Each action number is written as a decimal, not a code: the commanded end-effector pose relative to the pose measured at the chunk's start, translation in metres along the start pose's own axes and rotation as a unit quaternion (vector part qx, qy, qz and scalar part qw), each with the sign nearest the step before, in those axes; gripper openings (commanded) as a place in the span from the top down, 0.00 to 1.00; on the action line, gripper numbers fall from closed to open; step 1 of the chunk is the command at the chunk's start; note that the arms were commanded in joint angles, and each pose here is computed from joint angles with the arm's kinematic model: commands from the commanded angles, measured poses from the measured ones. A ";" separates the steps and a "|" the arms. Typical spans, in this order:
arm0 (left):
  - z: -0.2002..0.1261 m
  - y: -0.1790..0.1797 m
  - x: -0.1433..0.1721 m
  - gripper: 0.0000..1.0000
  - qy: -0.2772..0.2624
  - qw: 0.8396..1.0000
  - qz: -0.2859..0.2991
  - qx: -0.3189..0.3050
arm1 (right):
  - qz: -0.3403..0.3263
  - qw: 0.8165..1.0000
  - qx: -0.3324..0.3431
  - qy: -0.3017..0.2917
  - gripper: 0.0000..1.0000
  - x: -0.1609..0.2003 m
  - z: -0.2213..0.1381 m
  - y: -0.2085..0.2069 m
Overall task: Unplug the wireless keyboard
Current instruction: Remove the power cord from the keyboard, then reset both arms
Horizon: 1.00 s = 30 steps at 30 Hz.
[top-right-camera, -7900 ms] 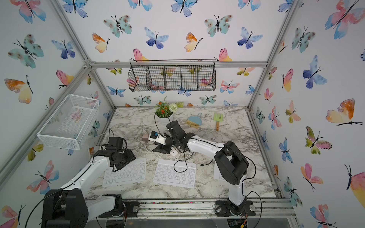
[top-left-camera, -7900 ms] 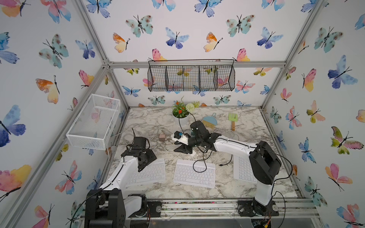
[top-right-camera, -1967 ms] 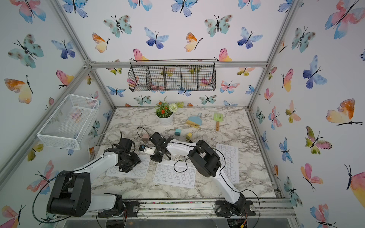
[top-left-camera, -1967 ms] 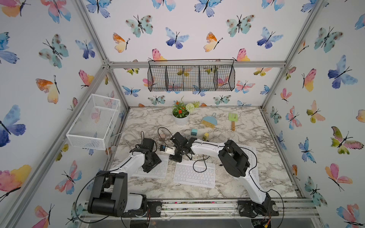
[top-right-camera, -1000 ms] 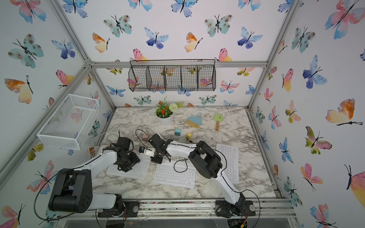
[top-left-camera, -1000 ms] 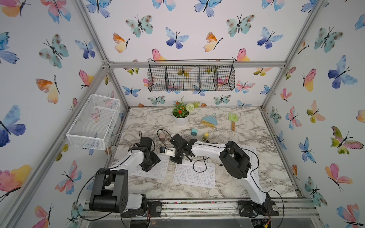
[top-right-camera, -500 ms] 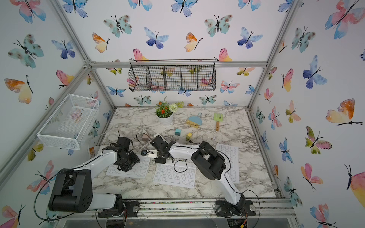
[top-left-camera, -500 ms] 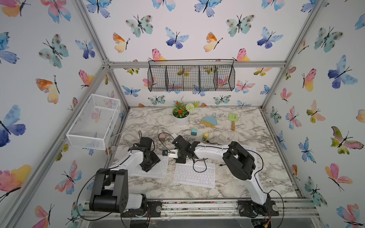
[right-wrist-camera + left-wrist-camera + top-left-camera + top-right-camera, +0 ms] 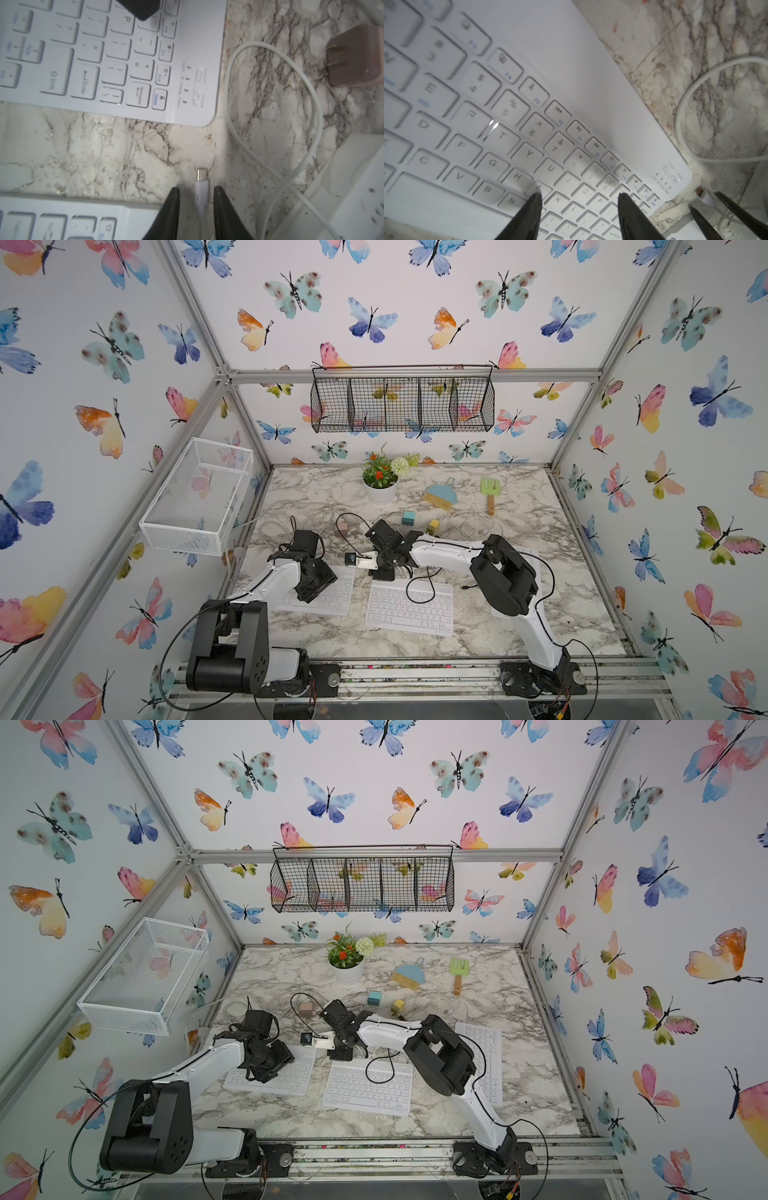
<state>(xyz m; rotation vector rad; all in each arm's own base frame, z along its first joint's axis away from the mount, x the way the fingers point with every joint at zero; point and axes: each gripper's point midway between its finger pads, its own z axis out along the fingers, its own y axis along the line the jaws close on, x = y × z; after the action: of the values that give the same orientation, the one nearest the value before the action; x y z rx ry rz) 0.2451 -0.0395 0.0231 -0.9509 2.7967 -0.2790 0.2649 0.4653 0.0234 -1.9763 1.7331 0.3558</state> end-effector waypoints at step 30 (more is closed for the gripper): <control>-0.127 -0.111 -0.175 0.02 -0.449 0.863 0.199 0.115 | 0.438 0.758 0.453 -0.169 0.02 0.199 -0.303 -0.185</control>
<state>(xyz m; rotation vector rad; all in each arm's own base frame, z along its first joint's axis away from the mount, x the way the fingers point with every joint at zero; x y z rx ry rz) 0.4096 -0.0279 0.1867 -0.2764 2.0540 -0.2326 0.4372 0.1815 0.2023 -0.4920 1.9682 0.1556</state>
